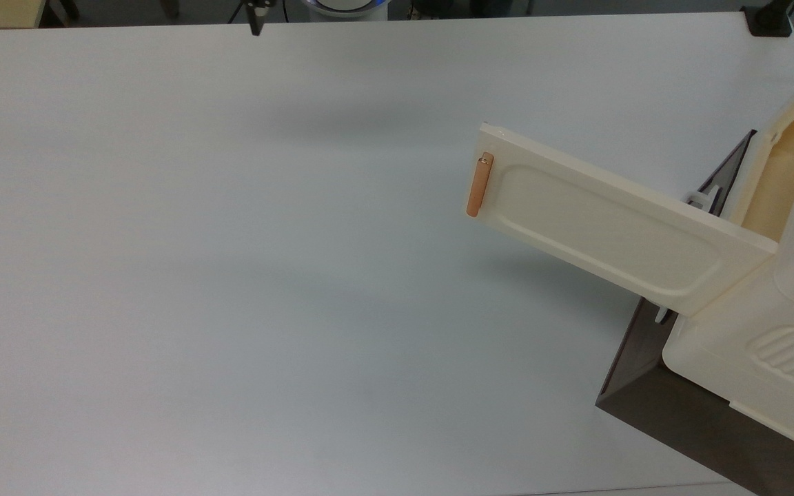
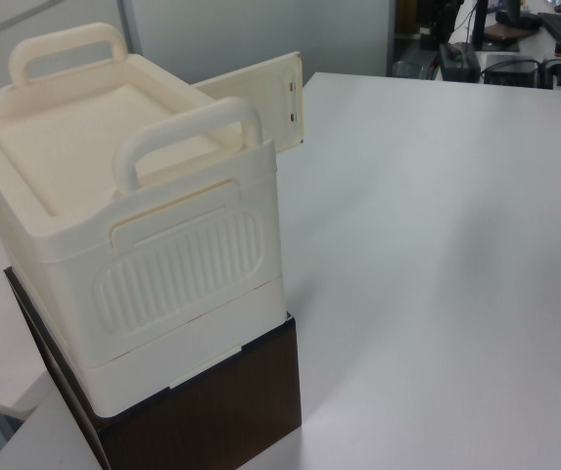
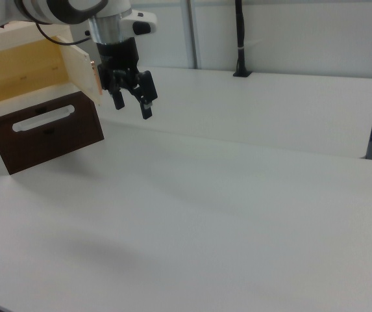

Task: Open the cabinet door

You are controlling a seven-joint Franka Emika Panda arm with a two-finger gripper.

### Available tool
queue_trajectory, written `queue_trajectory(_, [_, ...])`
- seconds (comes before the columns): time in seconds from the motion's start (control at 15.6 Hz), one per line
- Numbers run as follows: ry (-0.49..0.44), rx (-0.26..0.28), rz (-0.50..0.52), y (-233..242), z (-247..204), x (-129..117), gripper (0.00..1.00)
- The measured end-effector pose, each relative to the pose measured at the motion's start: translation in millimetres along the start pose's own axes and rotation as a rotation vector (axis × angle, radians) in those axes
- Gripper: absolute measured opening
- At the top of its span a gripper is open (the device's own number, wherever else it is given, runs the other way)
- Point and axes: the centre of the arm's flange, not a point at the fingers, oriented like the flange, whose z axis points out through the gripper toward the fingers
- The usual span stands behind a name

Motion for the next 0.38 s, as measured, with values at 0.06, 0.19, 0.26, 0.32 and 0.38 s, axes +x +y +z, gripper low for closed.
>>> queue_trajectory(0.06, [0.000, -0.006, 0.003, 2, 0, 0, 1.00])
queue_trajectory(0.19, [-0.002, -0.011, 0.008, 5, 1, 0, 1.00])
queue_trajectory(0.26, [-0.007, -0.012, 0.014, 8, 1, 0, 1.00])
queue_trajectory(0.32, [-0.014, -0.013, 0.020, 12, 2, -1, 1.00])
queue_trajectory(0.38, [-0.017, -0.013, 0.025, 15, 2, -1, 1.00])
